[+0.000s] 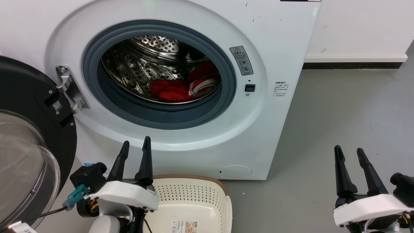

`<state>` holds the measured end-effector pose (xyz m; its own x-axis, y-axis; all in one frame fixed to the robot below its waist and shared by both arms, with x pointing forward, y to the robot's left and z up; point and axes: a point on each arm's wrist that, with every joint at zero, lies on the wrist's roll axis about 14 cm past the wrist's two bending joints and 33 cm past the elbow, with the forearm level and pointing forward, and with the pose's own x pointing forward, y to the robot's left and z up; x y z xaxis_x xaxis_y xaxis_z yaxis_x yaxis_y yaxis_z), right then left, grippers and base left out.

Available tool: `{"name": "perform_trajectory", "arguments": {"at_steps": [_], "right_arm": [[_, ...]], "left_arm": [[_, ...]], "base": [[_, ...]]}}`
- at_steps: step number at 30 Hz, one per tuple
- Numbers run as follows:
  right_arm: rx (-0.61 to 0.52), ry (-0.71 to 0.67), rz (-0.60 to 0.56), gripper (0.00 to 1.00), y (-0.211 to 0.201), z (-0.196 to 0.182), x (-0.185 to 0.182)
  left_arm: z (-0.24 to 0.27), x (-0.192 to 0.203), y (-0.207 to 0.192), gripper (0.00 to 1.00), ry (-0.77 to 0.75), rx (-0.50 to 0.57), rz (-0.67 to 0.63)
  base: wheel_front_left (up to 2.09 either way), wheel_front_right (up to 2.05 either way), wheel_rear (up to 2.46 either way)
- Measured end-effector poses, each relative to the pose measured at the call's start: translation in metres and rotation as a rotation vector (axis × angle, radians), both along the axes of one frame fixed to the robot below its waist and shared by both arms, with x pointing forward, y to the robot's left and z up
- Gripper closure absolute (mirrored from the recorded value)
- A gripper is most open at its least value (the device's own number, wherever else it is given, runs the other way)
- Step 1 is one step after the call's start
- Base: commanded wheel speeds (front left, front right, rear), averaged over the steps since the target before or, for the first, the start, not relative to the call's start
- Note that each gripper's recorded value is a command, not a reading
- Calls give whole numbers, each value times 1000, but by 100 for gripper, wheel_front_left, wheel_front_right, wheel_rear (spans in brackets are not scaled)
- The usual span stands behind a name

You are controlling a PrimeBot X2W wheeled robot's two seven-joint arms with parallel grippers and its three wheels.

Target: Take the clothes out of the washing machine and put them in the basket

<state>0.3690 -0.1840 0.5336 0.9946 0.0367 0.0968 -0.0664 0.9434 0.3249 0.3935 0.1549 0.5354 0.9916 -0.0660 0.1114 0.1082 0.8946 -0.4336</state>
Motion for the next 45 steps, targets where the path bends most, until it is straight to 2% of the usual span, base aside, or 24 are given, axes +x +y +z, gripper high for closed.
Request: {"name": "perform_trajectory", "arguments": {"at_steps": [23,45], "right_arm": [[-209,-14,5,0,4,1,-3],[-363,-30,7,0,6,3,-4]], "left_arm": [[3,0,-7,0,-49,210,1],[1,0,-9,0,-75,361,13]], "base": [[0,0,0],[0,0,0]]}}
